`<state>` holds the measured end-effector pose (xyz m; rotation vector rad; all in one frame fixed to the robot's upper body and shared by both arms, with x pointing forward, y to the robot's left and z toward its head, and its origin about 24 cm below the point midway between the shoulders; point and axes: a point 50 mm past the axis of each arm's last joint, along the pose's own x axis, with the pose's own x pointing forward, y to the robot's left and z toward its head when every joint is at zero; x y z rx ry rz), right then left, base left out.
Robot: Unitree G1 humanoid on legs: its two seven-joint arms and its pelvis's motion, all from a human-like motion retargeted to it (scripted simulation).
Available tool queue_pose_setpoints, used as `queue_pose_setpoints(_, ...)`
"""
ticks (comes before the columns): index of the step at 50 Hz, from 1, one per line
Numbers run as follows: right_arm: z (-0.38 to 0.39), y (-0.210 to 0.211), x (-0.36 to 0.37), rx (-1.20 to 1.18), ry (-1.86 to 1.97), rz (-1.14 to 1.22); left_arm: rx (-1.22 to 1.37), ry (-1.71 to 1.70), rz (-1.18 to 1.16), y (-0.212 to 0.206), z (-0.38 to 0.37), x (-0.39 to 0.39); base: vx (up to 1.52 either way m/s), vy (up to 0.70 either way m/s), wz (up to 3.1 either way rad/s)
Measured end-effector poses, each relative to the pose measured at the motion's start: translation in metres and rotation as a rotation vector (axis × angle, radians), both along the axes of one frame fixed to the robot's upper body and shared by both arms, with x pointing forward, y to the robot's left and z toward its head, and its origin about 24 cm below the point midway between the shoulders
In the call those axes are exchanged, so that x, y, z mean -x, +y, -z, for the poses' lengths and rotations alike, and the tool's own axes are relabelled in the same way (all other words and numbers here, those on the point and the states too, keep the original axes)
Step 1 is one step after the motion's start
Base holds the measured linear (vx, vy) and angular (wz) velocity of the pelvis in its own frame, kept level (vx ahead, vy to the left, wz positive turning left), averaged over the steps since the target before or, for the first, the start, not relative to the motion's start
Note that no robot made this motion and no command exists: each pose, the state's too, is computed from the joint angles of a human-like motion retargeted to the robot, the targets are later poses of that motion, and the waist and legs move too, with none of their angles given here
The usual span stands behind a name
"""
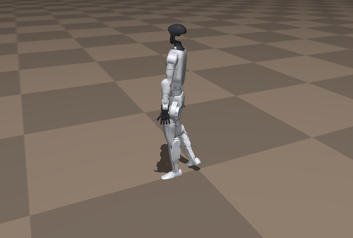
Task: In place motions
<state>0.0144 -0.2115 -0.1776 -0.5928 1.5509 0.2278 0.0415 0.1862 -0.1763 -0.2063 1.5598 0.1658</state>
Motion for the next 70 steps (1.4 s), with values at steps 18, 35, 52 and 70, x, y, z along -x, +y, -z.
queue_pose_setpoints(18, 0.0, 0.002, 0.027, 0.04, 0.067, 0.019, -0.07, 0.108, 0.076, -0.008, 0.002, 0.037, 0.08, -0.13, 0.63)
queue_pose_setpoints(35, 0.003, 0.018, 0.005, -0.083, 0.035, 0.033, -0.007, 0.195, 0.142, -0.01, 0.001, 0.061, 0.03, 0.0, 0.2)
queue_pose_setpoints(52, 0.002, 0.01, 0.017, -0.066, 0.077, 0.041, -0.003, 0.102, 0.114, -0.013, 0.003, 0.036, -0.01, -0.04, -0.09)
queue_pose_setpoints(70, 0.0, 0.001, 0.016, -0.053, 0.088, 0.081, -0.074, 0.108, 0.172, -0.007, 0.002, 0.037, -0.03, 0.01, -0.4)
